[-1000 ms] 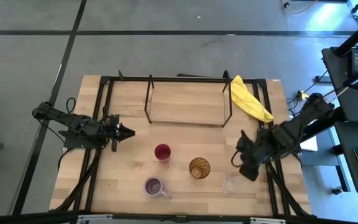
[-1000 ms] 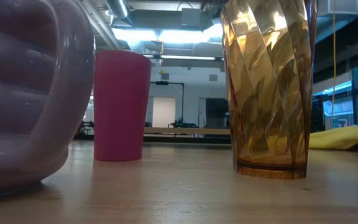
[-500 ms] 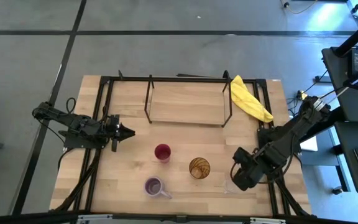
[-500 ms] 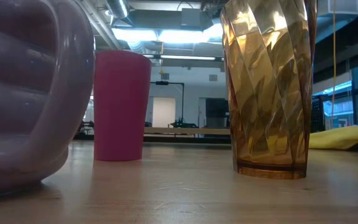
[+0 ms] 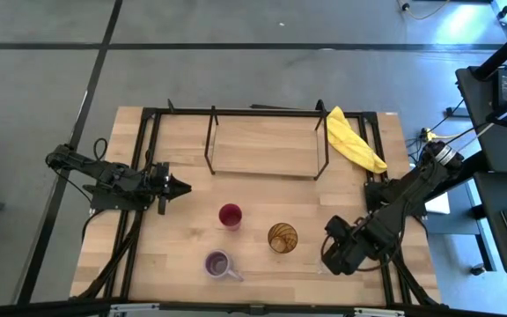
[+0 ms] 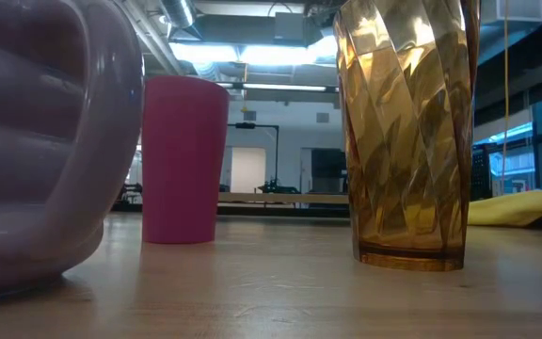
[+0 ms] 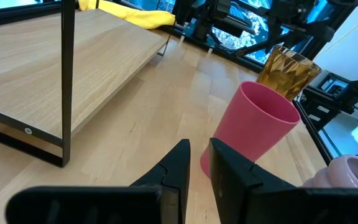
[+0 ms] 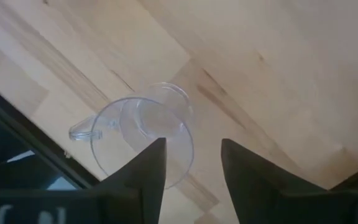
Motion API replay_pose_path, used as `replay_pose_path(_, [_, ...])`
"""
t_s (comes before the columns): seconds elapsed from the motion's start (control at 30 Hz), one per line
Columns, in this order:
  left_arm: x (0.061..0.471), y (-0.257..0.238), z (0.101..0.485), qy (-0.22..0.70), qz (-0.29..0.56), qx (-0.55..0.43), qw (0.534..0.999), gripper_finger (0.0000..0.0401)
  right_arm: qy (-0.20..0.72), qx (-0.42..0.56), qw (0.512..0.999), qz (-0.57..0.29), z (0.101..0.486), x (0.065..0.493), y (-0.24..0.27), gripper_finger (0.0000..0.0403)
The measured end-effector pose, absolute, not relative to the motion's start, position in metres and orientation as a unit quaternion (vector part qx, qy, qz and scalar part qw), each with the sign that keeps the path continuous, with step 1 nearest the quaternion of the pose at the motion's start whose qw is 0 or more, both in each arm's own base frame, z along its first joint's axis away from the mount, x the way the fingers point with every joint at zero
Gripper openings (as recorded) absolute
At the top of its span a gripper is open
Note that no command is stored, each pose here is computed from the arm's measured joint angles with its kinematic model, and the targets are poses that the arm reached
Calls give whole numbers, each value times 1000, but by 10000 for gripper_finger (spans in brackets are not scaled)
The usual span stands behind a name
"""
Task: Stack small to large cups/mugs on shelf
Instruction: Put the transparent mug on the shelf
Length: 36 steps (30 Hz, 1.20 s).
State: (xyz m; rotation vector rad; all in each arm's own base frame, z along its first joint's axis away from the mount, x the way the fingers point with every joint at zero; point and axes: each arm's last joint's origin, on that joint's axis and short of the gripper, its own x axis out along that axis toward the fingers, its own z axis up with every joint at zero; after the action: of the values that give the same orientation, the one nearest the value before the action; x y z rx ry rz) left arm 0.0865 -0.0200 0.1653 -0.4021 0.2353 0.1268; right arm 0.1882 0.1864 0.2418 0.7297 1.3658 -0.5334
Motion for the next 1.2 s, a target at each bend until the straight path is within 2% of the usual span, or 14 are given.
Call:
replay_pose_path(0.17, [86, -20, 165, 116, 63, -199, 971, 53, 606, 341, 668, -265, 239, 188, 187, 155])
replay_pose_path(0.4, [87, -20, 165, 117, 63, -199, 971, 53, 626, 379, 600, -324, 224, 191, 195, 155])
replay_pose_path(0.67, [87, -20, 165, 117, 63, -199, 971, 53, 598, 405, 608, -329, 222, 196, 198, 155])
replay_pose_path(0.87, [86, -20, 165, 116, 63, -199, 971, 53, 628, 395, 579, -339, 210, 198, 203, 155])
replay_pose_path(1.2, [87, -20, 165, 117, 63, -199, 971, 53, 630, 393, 577, -341, 204, 201, 206, 146])
